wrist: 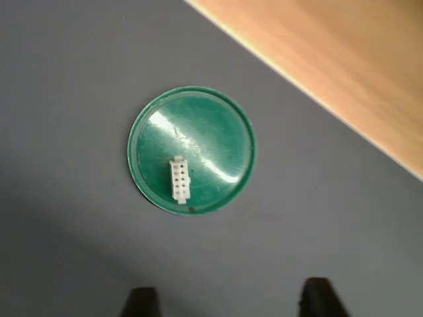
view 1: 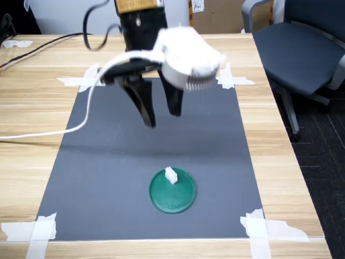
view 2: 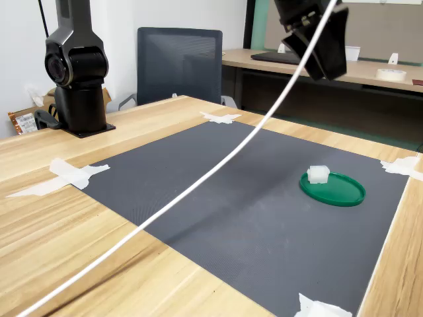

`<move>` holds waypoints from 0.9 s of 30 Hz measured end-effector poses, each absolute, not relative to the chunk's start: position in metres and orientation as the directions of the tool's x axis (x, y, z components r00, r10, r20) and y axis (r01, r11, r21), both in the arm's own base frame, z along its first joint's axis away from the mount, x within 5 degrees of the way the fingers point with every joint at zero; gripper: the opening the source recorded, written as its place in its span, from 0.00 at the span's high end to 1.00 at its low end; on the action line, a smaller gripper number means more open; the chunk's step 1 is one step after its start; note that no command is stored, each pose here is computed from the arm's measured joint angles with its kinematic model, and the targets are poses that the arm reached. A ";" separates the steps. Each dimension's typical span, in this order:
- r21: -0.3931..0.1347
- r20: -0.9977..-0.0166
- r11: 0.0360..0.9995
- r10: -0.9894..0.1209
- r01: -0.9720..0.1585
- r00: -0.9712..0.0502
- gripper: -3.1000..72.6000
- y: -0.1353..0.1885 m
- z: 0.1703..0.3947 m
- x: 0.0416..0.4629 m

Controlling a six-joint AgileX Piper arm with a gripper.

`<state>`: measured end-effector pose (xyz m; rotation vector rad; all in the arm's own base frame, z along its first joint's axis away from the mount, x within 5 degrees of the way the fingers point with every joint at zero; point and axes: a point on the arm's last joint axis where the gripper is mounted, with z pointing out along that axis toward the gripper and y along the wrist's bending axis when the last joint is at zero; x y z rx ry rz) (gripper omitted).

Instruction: Grasp a white terminal and put it in the green lid.

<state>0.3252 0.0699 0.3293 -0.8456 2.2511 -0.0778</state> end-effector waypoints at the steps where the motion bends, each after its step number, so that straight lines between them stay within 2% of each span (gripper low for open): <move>1: -0.298 -0.620 0.783 -0.593 -0.546 -0.513 0.48 0.068 0.334 0.317; 7: -0.336 -0.677 0.789 -0.582 -0.514 -0.451 0.88 0.060 0.353 0.276; 9: -0.343 -0.688 0.791 -0.579 -0.507 -0.437 0.95 0.057 0.355 0.262; 15: -0.310 -0.752 0.819 -0.522 -0.482 -0.403 0.99 0.050 0.350 0.214; 21: -0.176 -0.895 0.927 -0.291 -0.333 -0.338 0.99 0.030 0.348 0.164; 24: -0.160 -0.933 0.951 -0.233 -0.263 -0.274 0.99 0.022 0.345 0.143; 27: -0.167 -0.946 0.957 -0.224 -0.239 -0.235 0.99 0.019 0.334 0.125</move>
